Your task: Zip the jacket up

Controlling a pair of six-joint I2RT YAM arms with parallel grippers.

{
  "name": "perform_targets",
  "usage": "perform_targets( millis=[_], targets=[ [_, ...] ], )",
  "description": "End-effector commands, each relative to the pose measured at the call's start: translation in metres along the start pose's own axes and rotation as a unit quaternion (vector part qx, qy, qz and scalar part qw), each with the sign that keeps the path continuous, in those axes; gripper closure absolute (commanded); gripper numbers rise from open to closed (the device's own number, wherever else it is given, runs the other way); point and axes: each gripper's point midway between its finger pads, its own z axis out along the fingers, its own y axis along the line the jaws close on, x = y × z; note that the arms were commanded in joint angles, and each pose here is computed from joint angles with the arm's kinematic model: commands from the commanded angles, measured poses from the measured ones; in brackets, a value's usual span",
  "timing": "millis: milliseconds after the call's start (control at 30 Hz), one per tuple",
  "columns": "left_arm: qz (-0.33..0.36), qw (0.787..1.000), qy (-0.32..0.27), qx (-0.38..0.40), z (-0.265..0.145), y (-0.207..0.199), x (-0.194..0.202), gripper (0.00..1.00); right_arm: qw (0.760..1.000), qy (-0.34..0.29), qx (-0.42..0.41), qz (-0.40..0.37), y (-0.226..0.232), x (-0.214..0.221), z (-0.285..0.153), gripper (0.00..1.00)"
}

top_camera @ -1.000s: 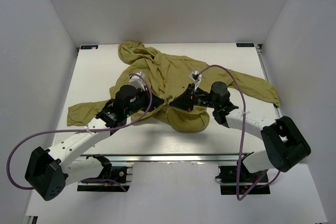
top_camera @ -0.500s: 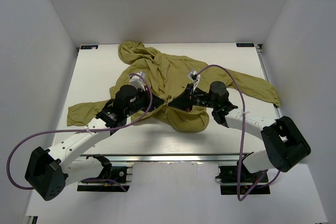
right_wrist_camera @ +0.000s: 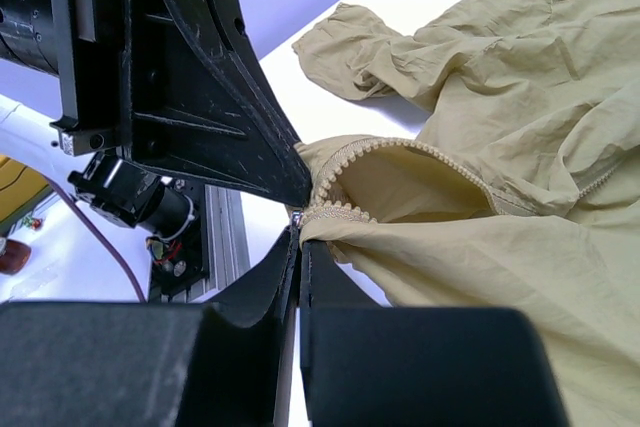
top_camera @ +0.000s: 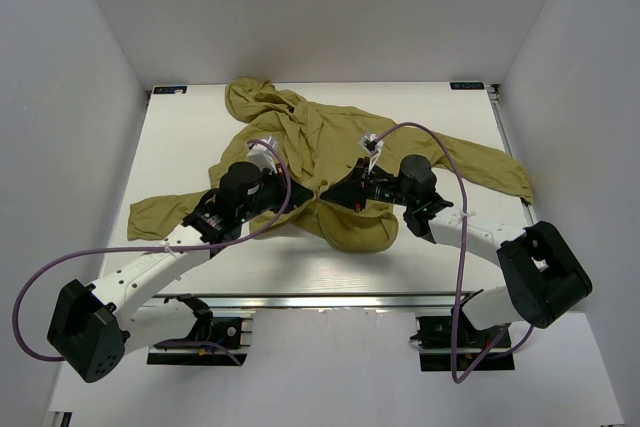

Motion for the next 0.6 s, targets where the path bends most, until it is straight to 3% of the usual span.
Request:
perform_targets(
  millis=[0,567],
  targets=[
    [0.011,1.000,-0.012,0.024,-0.005,-0.018,-0.016,1.00,0.998,-0.041,-0.030,-0.045,0.017,-0.032,0.005,1.00],
    [-0.019,0.999,-0.042,0.000,-0.019,-0.010,-0.021,1.00,0.999,0.008,-0.016,-0.029,0.015,-0.004,-0.007,1.00]
  ],
)
